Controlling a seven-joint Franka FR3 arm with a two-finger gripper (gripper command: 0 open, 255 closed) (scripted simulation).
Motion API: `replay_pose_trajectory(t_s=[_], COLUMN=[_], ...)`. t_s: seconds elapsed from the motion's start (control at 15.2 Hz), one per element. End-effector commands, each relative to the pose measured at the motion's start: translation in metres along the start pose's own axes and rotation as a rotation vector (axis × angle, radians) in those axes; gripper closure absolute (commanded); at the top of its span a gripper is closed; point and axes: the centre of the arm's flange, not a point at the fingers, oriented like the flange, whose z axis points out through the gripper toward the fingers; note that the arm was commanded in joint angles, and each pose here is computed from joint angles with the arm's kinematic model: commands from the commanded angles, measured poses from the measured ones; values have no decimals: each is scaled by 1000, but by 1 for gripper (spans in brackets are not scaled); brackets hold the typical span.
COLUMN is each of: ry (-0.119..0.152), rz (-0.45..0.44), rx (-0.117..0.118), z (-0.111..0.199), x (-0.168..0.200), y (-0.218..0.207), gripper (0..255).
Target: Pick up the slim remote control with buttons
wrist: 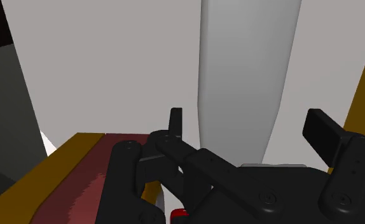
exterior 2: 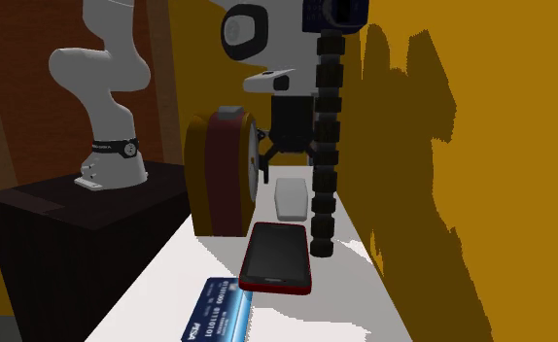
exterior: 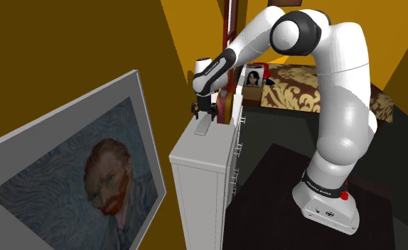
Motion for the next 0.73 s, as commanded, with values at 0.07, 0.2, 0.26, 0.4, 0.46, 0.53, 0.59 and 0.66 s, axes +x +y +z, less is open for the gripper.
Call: replay_pose_trajectory(t_s=[0.07, 0.2, 0.26, 0.4, 0.46, 0.53, 0.59, 0.66], ry=[1, 1, 1, 1, 1, 1, 1, 1], rz=[3, 3, 3, 3, 3, 3, 3, 3], rx=[0, 0, 0, 0, 0, 0, 0, 0], z=[15, 29, 29, 29, 29, 29, 29, 29], x=[1, 1, 1, 1, 1, 0, 0, 0], y=[-2, -2, -2, -2, -2, -2, -2, -2], gripper=[0, 0, 0, 255, 255, 255, 255, 255])
